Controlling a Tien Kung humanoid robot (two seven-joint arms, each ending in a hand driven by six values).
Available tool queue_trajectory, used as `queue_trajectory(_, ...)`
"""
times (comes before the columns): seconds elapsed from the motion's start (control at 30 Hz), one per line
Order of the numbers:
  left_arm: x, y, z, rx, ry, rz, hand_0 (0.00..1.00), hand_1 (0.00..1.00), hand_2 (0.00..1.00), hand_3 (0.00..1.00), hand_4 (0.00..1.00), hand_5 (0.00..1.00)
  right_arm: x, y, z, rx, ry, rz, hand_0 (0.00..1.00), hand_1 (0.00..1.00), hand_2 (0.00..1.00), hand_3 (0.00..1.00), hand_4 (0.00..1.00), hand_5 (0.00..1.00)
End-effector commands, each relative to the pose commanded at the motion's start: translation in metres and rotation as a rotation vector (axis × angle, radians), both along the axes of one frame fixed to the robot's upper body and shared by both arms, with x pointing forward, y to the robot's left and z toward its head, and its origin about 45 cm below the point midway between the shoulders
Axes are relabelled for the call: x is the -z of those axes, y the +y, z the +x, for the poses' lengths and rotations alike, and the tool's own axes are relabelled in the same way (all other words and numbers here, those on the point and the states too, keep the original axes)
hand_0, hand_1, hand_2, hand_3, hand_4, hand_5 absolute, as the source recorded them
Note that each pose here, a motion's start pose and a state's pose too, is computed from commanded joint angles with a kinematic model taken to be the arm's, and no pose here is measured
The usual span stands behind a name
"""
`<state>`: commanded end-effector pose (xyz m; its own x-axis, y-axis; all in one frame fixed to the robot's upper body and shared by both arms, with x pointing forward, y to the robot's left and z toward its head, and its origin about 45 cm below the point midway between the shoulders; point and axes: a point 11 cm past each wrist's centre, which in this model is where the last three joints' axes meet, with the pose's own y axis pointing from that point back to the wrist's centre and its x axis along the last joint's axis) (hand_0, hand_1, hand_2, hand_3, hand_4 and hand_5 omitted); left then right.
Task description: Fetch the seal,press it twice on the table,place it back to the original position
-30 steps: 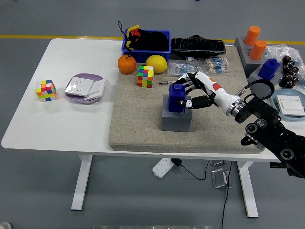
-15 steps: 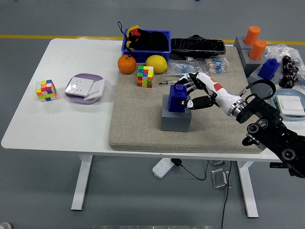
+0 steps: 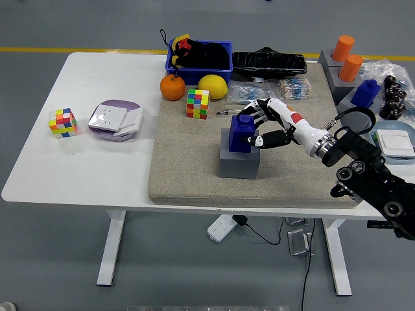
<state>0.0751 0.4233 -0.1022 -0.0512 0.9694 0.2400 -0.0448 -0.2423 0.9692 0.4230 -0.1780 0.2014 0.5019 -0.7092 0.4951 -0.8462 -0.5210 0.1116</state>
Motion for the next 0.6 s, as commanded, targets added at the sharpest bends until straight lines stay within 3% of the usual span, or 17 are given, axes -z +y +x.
queue_trajectory(0.6, 0.0001, -0.0001, 0.0000, 0.000, 0.000, 0.000, 0.793, 0.743, 0.738, 0.761, 0.621, 0.439, 0.0015, -0.0025, 0.0002, 0.000, 0.000, -0.017, 0.515, 0.406, 0.425, 0.407, 0.732, 0.002)
